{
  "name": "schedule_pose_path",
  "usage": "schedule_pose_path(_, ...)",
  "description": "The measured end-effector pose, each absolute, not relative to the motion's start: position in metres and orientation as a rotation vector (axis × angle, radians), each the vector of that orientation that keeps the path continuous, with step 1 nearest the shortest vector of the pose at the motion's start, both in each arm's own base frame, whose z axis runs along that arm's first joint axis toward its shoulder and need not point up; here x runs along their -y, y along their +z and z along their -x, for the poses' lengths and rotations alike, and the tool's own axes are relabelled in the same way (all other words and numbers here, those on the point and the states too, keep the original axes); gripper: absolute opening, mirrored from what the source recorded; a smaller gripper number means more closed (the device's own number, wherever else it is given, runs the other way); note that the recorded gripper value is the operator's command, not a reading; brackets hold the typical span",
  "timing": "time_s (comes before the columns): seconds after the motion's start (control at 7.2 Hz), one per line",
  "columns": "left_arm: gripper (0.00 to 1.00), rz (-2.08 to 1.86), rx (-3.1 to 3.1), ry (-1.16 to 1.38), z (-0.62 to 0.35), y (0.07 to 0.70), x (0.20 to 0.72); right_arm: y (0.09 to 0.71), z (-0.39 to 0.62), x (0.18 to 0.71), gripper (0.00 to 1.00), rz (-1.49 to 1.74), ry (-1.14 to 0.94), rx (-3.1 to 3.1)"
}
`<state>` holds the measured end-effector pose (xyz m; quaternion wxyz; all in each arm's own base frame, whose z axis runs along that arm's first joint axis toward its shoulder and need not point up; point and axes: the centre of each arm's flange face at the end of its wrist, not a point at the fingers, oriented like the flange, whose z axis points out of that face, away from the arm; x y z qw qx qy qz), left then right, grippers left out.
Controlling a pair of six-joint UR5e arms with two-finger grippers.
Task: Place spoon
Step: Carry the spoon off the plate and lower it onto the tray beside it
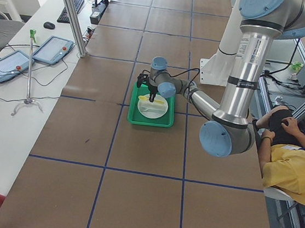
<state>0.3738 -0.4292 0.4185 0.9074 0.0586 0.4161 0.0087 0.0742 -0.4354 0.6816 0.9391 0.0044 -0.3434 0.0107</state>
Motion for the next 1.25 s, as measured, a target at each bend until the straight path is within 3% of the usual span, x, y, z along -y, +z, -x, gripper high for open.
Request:
schedule_pose_path(0.69, 0.00, -0.002, -0.824, -0.118, -0.443, 0.348, 0.448, 0.682, -0.074, 0.435, 1.00, -0.008, 0.022, 0.701)
schedule_pose_path(0.83, 0.23, 0.012, -0.821, -0.115, -0.454, 0.348, 0.441, 0.682, -0.074, 0.435, 1.00, -0.008, 0.023, 0.701)
schedule_pose_path(1.11, 1.00, 0.016, -0.818, -0.105, -0.460, 0.349, 0.436, 0.682, -0.074, 0.435, 1.00, -0.008, 0.023, 0.701)
schedule_pose_path(1.25, 1.00, 0.017, -0.815, -0.105, -0.460, 0.351, 0.436, 0.682, -0.074, 0.435, 1.00, -0.008, 0.023, 0.701)
